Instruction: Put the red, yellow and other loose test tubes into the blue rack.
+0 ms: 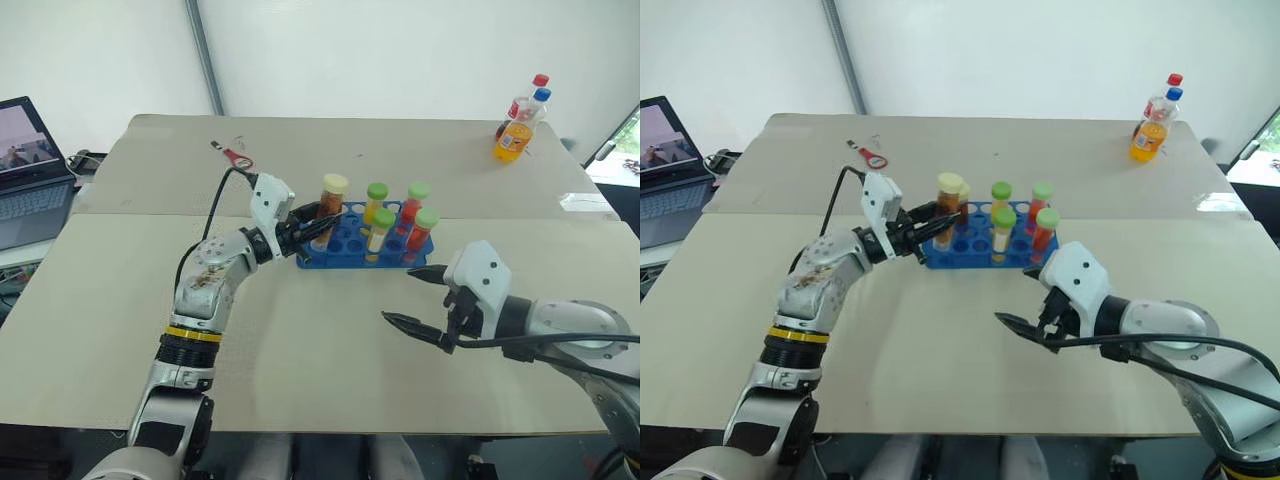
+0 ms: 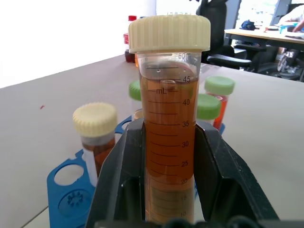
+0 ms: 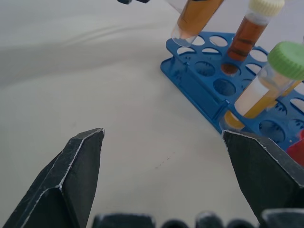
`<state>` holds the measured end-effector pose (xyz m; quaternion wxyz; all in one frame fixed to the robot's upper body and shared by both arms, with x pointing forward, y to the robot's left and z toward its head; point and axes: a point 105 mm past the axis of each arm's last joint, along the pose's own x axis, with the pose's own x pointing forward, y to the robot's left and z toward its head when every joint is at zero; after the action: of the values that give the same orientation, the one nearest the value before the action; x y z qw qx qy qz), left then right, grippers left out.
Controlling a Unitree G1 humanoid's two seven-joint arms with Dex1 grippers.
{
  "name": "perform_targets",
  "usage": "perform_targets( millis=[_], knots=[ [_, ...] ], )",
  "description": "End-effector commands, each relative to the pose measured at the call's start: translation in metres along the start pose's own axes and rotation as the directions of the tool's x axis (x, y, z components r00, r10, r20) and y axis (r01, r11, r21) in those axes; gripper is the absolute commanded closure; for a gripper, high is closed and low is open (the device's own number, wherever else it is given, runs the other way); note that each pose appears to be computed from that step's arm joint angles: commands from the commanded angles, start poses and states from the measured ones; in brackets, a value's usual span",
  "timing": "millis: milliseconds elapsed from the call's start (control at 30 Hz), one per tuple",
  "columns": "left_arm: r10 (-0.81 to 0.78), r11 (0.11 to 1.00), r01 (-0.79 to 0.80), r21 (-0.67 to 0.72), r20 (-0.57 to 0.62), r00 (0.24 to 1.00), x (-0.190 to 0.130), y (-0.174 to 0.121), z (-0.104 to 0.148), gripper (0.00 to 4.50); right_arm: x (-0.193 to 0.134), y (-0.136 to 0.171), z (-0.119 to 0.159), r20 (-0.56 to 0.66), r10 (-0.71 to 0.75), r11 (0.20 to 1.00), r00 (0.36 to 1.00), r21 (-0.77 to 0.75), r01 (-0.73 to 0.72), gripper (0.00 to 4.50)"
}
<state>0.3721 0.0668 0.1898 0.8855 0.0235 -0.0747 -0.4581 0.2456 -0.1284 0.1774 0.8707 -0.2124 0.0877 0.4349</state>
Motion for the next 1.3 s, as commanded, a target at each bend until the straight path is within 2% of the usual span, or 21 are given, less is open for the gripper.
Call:
perform_targets(
  millis=[33, 200, 567, 933, 1300],
  knots=[
    [-0.02, 0.999, 0.018, 0.037, 0.05, 0.999, 0.009, -0.003, 0.007, 3.63, -0.005, -0.001, 0.01, 0.026, -0.033, 0.999, 0.999, -0.04, 0.034, 0.07],
    [-0.031, 0.999, 0.029, 0.026, 0.051, 0.998, 0.018, -0.007, -0.005, 3.63, -0.005, -0.002, 0.009, 0.012, -0.062, 0.997, 0.998, -0.036, 0.063, 0.07],
    [-0.008, 0.996, 0.001, 0.09, 0.079, 0.997, 0.029, -0.001, -0.004, 3.63, -0.006, -0.006, 0.003, -0.028, -0.136, 0.991, 0.99, -0.019, 0.136, 0.07],
    [0.017, 0.997, -0.023, 0.077, 0.081, 0.997, 0.037, -0.004, -0.015, 3.63, -0.006, -0.006, 0.003, -0.027, -0.151, 0.989, 0.988, -0.004, 0.151, 0.07],
    [0.067, 0.996, -0.07, 0.05, 0.06, 0.996, 0.032, -0.004, -0.032, 3.63, -0.007, -0.006, 0.001, -0.029, -0.151, 0.988, 0.988, 0.003, 0.151, 0.07]
  ],
)
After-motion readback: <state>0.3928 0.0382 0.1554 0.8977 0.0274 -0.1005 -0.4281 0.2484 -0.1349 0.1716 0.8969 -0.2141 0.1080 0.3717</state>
